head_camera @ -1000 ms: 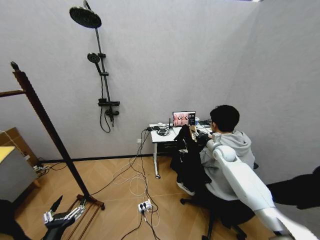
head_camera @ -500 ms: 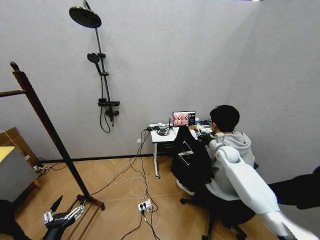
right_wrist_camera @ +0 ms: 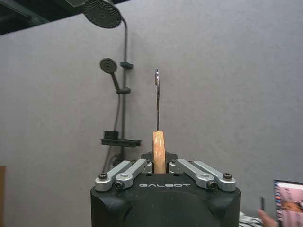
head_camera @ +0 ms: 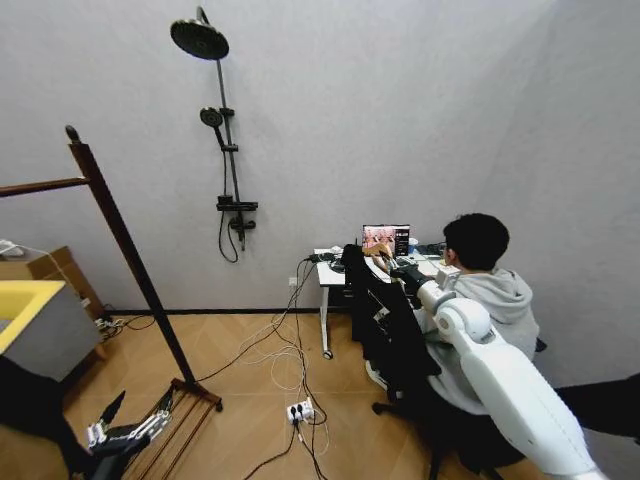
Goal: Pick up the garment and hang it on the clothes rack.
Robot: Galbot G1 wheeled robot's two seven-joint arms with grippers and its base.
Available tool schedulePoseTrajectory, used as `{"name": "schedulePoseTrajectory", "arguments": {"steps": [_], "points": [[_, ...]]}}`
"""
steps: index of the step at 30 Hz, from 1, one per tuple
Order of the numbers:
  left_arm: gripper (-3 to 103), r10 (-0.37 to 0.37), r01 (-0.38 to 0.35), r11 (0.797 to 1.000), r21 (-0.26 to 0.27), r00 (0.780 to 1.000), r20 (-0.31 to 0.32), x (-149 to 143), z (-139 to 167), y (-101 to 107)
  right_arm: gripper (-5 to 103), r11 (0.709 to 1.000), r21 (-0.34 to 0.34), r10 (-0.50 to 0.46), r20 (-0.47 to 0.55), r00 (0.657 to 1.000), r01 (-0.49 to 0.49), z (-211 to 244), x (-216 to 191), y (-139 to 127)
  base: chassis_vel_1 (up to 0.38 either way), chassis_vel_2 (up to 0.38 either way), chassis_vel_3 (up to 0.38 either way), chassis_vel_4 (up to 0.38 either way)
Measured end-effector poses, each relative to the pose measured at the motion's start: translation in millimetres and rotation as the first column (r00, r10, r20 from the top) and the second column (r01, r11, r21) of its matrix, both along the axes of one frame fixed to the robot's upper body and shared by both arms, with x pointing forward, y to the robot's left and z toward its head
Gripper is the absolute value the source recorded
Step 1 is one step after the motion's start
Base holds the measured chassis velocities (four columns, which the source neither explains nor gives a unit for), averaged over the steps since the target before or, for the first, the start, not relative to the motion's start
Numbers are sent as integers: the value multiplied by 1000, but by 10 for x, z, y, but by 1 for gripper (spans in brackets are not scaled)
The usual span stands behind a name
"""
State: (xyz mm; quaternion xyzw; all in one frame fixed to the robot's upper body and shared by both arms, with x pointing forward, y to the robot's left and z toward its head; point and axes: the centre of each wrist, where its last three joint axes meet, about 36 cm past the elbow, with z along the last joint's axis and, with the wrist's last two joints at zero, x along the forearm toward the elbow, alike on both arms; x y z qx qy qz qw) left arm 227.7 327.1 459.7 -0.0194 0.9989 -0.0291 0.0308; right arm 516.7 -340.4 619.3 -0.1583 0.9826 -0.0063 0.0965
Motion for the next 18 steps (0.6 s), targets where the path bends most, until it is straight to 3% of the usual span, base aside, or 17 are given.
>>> {"name": "schedulePoseTrajectory", "arguments": {"steps": [9, 18], "points": [[100, 0, 0, 1000, 0, 1000, 0, 0, 0, 0, 10, 998, 42, 56, 6, 998, -56, 84, -192, 173, 109, 99, 109, 107], [100, 0, 0, 1000, 0, 1000, 0, 0, 0, 0, 10, 999, 43, 13, -5, 1000, -13, 26, -224, 139, 120, 108, 125, 134]]}}
